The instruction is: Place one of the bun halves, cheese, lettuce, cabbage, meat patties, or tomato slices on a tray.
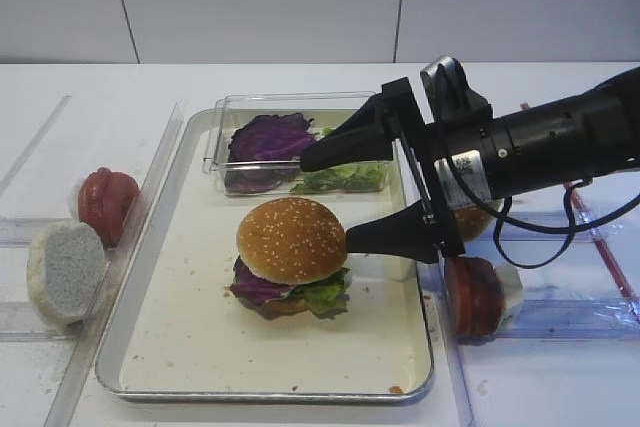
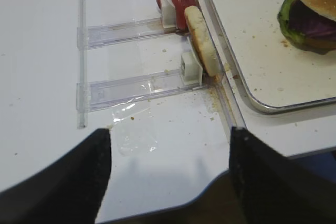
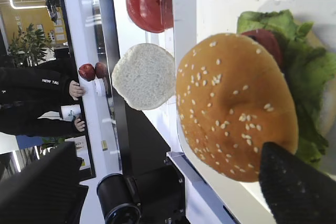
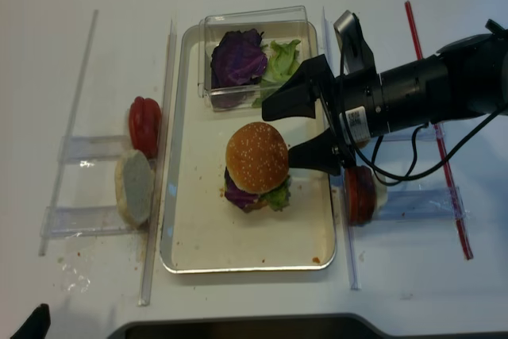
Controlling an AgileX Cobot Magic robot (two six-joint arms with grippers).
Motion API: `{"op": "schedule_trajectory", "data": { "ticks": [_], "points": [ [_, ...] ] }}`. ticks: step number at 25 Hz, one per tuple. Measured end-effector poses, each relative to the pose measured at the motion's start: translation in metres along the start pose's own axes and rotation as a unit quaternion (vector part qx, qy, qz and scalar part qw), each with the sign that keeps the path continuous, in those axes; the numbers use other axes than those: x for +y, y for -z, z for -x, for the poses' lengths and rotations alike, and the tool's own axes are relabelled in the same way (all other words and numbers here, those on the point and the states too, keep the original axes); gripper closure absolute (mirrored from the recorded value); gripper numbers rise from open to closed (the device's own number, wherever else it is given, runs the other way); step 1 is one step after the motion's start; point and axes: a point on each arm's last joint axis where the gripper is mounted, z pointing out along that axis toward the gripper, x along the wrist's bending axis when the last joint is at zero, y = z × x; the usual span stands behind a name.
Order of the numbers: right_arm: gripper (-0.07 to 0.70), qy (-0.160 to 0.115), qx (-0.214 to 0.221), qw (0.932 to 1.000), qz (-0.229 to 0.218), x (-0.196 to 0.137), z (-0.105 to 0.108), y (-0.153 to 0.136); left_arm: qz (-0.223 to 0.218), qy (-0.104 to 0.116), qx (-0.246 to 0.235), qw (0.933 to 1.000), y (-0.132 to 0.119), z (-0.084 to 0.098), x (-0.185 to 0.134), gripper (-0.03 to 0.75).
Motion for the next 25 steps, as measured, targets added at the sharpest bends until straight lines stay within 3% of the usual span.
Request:
{"op": "schedule_trajectory", "data": {
  "ticks": [14,25],
  "points": [
    [-0.060,-0.004,-0.010,0.9999,-0.006,-0.001,-0.001,0.006,0.000,0.000,0.000,1.0000,0.000,0.000,0.000,0.276],
    [-0.060,0.059,-0.062,0.9956,-0.038,0.012,-0.040,0.016,0.000,0.000,0.000,1.0000,0.000,0.000,0.000,0.276]
  ]
}}
